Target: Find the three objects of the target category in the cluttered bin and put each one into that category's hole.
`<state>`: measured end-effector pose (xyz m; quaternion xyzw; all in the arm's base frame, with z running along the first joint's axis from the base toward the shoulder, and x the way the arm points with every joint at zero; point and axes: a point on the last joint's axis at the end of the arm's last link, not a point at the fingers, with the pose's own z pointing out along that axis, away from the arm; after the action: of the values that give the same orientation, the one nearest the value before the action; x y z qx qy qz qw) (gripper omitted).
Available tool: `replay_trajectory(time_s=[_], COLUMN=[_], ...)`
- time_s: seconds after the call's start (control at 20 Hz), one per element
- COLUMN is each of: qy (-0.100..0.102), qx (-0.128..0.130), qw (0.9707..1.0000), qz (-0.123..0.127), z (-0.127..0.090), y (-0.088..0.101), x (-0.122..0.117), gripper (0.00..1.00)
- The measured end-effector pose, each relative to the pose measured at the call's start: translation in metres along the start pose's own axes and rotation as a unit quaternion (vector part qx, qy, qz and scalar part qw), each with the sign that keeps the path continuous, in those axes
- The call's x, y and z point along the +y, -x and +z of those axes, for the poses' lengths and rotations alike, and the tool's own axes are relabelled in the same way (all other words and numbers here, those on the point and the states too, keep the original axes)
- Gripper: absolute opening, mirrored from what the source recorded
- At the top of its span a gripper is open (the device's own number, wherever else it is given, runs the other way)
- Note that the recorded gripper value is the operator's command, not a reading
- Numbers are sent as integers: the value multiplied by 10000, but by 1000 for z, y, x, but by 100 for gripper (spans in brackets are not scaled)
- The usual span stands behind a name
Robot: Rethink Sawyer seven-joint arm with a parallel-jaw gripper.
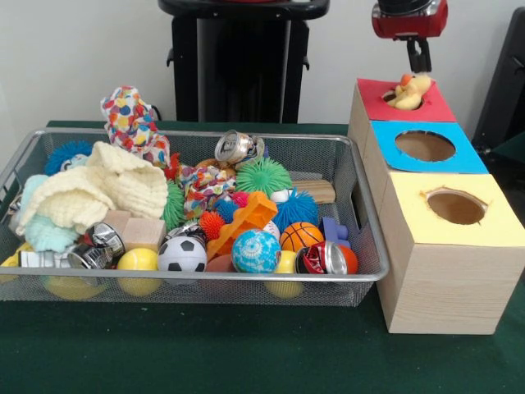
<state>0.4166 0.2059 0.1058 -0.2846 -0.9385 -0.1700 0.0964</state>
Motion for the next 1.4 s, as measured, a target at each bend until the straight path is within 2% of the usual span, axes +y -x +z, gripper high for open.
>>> replay_trajectory(time_s=[0.65, 1.1, 1.4], qy=[-40, -211, -331], qx=[-167, -367, -447], qw=[9998, 9991, 9984], qz=[103, 68, 136], z=[2, 6, 7], y=[15, 16, 17], x=[0, 0, -9], gripper=[0, 0, 0])
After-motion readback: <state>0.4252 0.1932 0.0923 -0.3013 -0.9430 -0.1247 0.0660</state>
